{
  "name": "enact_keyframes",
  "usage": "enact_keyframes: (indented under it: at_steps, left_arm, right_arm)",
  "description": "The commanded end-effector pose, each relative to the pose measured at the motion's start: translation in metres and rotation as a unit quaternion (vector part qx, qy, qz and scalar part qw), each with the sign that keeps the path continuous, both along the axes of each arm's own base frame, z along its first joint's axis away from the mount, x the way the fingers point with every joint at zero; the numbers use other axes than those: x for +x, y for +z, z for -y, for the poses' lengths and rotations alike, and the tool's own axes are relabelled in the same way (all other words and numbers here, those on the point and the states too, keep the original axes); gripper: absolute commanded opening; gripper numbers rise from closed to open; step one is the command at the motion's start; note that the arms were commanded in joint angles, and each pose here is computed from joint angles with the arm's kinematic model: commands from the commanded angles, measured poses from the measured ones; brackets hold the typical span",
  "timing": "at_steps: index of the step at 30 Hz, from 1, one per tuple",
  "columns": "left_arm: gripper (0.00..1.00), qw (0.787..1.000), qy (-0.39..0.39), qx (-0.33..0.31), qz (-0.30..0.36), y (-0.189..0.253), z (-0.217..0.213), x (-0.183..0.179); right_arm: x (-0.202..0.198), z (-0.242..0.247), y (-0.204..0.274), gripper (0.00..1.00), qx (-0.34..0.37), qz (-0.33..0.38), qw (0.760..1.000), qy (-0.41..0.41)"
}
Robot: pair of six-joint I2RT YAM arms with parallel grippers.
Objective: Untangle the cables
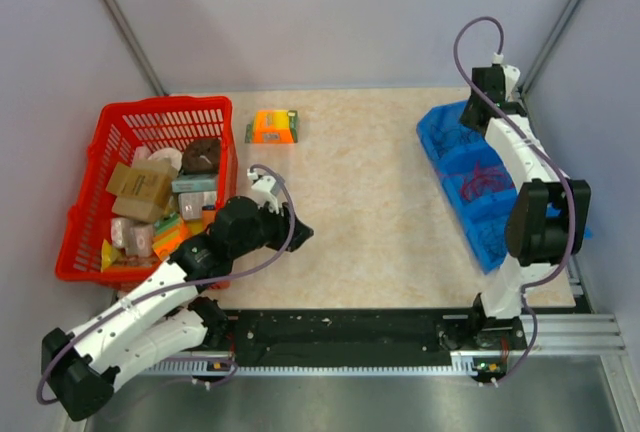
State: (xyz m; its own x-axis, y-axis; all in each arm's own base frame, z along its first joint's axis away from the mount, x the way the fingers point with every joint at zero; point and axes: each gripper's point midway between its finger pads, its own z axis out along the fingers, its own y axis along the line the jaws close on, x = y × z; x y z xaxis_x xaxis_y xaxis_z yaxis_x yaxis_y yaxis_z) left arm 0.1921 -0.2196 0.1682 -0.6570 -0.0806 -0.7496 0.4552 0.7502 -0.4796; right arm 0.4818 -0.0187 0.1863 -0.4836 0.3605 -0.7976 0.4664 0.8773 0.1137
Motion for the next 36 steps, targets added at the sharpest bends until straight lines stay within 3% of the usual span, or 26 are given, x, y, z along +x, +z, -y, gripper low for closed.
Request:
enact_keyframes:
  at_steps: [1, 2, 5, 6, 8, 11, 14, 17, 21, 24, 29, 31, 36]
  left_arm:
    - [0.55, 0.998, -0.006, -0.027, 0.062, 0.047, 0.003, 0.007]
    - [0.59, 0.997, -0.006, -0.029, 0.068, 0.052, 0.003, 0.008]
    - [0.67, 0.996, -0.003, -0.033, 0.082, 0.063, 0.004, 0.012]
    - [0.69, 0.996, 0.0, -0.033, 0.085, 0.066, 0.004, 0.013]
    - [0.71, 0.995, 0.003, -0.032, 0.09, 0.07, 0.004, 0.017]
    - [0.73, 0.994, 0.009, -0.031, 0.104, 0.081, 0.002, 0.02]
    - [0.75, 0.99, 0.012, -0.034, 0.135, 0.105, -0.004, 0.019]
    - [0.8, 0.983, 0.03, -0.036, 0.177, 0.132, -0.016, 0.021]
    - [0.99, 0.968, 0.042, -0.059, 0.242, 0.175, -0.028, 0.018]
    - [0.99, 0.948, 0.051, -0.08, 0.303, 0.22, -0.039, 0.011]
    - [0.99, 0.902, 0.071, -0.112, 0.411, 0.302, -0.072, -0.014]
    - [0.99, 0.881, 0.076, -0.125, 0.45, 0.327, -0.087, -0.029]
    - [0.99, 0.844, 0.091, -0.141, 0.51, 0.36, -0.115, -0.057]
  right_arm:
    - [0.01, -0.002, 0.051, 0.47, -0.044, 0.001, 0.998, 0.036]
    - [0.005, -0.01, 0.059, 0.58, -0.049, -0.004, 0.998, 0.049]
    - [-0.017, -0.054, 0.084, 0.63, -0.065, 0.007, 0.993, 0.103]
    - [-0.032, -0.074, 0.097, 0.7, -0.067, 0.023, 0.989, 0.127]
    - [-0.061, -0.117, 0.097, 0.7, -0.059, 0.03, 0.981, 0.183]
    - [-0.112, -0.187, 0.079, 0.7, 0.02, 0.04, 0.955, 0.293]
    - [-0.164, -0.218, 0.06, 0.69, 0.08, 0.052, 0.923, 0.372]
    - [-0.2, -0.208, 0.058, 0.68, 0.094, 0.07, 0.912, 0.393]
    - [-0.231, -0.175, 0.105, 0.69, 0.053, 0.141, 0.904, 0.401]
    - [-0.25, -0.141, 0.165, 0.76, 0.02, 0.23, 0.9, 0.37]
    - [-0.306, -0.079, 0.275, 0.96, -0.014, 0.403, 0.862, 0.308]
    - [-0.328, -0.065, 0.303, 0.98, -0.024, 0.457, 0.836, 0.302]
    - [-0.366, -0.042, 0.338, 0.99, -0.029, 0.527, 0.799, 0.288]
